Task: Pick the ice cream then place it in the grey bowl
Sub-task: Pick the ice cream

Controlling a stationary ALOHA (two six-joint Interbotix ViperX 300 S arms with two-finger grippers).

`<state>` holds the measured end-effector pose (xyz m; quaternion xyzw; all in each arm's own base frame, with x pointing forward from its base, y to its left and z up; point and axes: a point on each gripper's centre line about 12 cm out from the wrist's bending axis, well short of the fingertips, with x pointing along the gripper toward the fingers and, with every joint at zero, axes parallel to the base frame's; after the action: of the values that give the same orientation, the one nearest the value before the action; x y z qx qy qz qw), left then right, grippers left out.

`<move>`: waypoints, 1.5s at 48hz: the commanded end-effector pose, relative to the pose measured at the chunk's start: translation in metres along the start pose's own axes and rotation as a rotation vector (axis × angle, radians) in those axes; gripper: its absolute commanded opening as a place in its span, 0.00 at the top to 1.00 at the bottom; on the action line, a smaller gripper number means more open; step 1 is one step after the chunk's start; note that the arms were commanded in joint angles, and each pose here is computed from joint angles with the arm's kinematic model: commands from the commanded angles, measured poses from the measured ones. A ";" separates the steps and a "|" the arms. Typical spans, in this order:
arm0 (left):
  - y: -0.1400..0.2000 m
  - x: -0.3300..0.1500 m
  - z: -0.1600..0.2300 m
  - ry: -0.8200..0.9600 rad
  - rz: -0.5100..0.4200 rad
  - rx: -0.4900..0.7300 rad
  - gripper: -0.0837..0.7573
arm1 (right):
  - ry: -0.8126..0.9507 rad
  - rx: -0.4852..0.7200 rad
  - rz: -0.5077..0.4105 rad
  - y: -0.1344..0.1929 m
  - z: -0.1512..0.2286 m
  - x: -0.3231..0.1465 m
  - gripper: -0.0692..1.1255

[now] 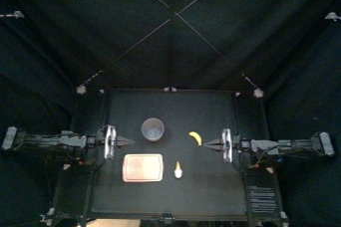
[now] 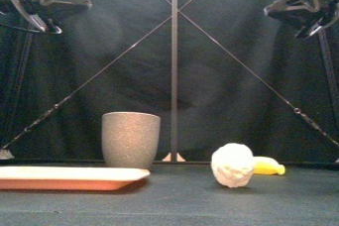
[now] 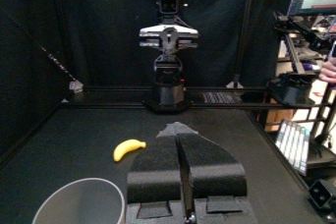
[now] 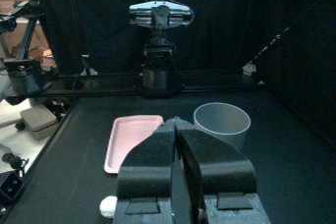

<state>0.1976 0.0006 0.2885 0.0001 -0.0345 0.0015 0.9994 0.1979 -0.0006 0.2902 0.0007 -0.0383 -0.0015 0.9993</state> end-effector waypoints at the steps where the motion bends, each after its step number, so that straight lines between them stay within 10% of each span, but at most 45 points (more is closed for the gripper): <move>1: 0.002 0.002 0.006 -0.021 0.010 0.005 0.96 | 0.002 0.006 0.004 0.001 0.005 0.009 0.95; 18: 0.003 0.001 0.004 -0.020 0.016 0.006 0.94 | 0.388 -0.038 0.188 0.049 -0.082 0.069 0.78; 36: 0.003 0.000 0.004 -0.021 0.016 0.004 0.94 | 0.568 -0.002 0.157 0.057 -0.129 0.124 0.06; 72: 0.004 -0.001 0.002 -0.017 0.018 0.006 0.94 | 0.821 -0.055 0.194 0.081 -0.183 0.171 0.09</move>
<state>0.1954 0.0039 0.2853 0.0011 -0.0353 0.0100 0.9993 0.3714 0.0785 0.1027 -0.0283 0.3910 0.0901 0.9155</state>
